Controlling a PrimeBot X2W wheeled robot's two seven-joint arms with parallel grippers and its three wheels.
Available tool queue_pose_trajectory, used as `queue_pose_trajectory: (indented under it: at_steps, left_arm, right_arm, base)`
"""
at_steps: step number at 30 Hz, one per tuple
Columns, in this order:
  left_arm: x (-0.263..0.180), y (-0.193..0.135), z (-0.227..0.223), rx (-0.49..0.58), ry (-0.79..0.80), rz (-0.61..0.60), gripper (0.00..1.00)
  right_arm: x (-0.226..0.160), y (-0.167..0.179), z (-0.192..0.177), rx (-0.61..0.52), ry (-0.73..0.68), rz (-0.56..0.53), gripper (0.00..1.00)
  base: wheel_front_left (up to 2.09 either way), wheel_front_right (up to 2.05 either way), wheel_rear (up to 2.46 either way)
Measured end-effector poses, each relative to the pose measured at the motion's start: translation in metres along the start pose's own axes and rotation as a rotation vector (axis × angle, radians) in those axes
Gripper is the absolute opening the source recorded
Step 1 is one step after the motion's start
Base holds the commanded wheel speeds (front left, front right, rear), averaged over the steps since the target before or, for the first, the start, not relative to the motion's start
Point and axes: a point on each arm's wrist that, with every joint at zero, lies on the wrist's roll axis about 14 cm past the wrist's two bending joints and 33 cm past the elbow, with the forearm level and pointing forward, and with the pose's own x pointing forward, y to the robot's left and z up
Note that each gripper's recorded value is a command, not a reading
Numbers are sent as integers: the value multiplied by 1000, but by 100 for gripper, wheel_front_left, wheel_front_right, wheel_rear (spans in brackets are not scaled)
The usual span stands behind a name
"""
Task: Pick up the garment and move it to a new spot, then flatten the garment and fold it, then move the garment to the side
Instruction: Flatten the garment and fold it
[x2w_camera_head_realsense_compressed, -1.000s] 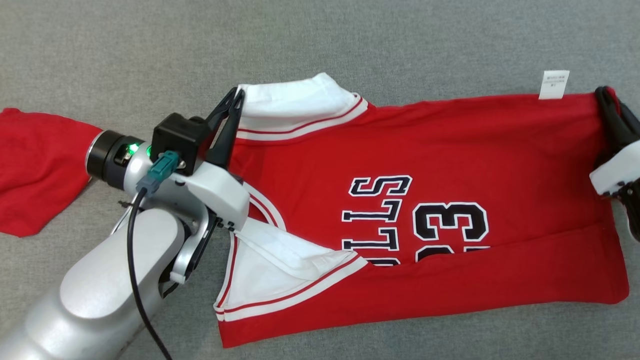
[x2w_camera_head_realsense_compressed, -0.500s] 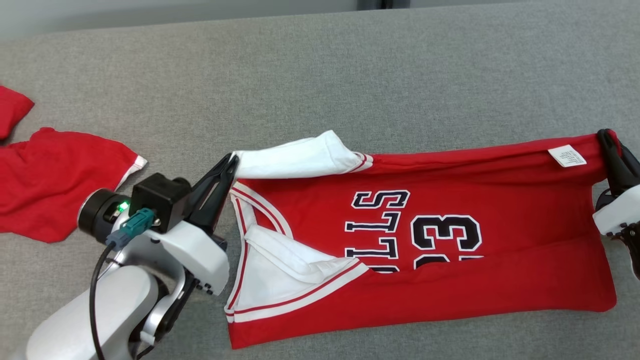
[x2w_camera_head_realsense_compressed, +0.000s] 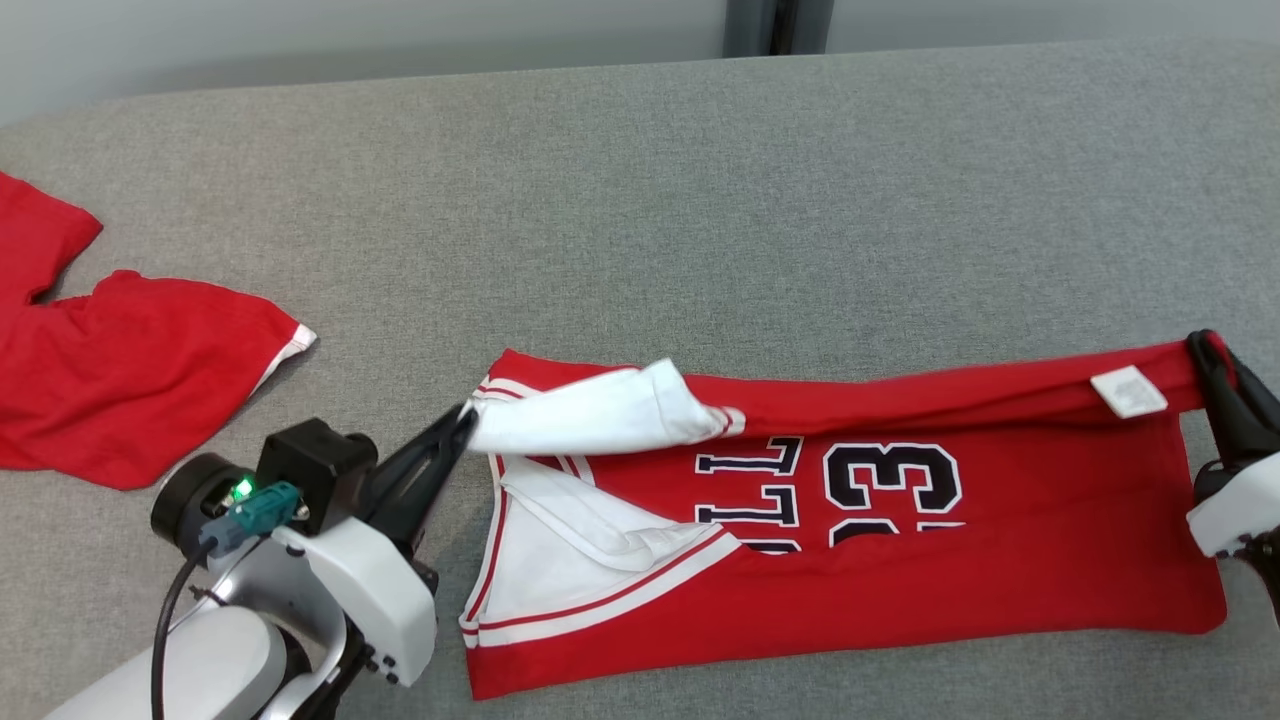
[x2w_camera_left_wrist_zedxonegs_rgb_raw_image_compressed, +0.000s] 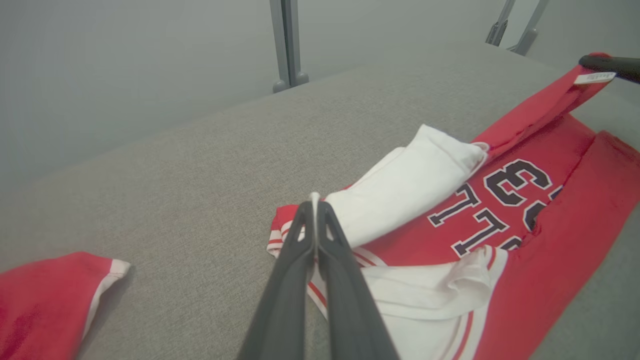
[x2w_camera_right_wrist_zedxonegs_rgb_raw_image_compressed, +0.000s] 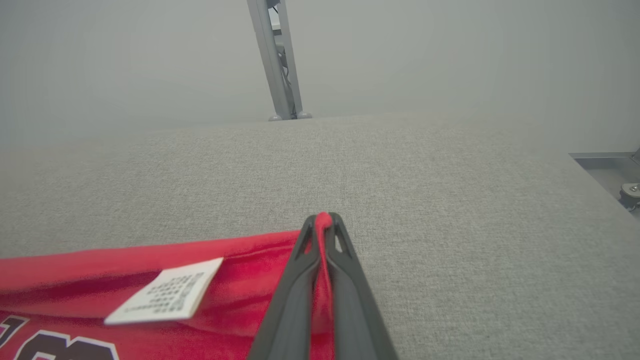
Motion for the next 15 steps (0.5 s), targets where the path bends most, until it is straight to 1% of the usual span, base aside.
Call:
queue_pose_trajectory:
  at_steps: [6,15]
  left_arm:
    - [-10,-10,-14,2,70,-48,0]
    - [-20,-24,-28,15,147,-112,0]
  right_arm:
    - [-15,8,-12,-78,39,54,0]
    - [-36,0,-21,-110,84,63,0]
  base:
    - [0,0,0]
    - [0,0,0]
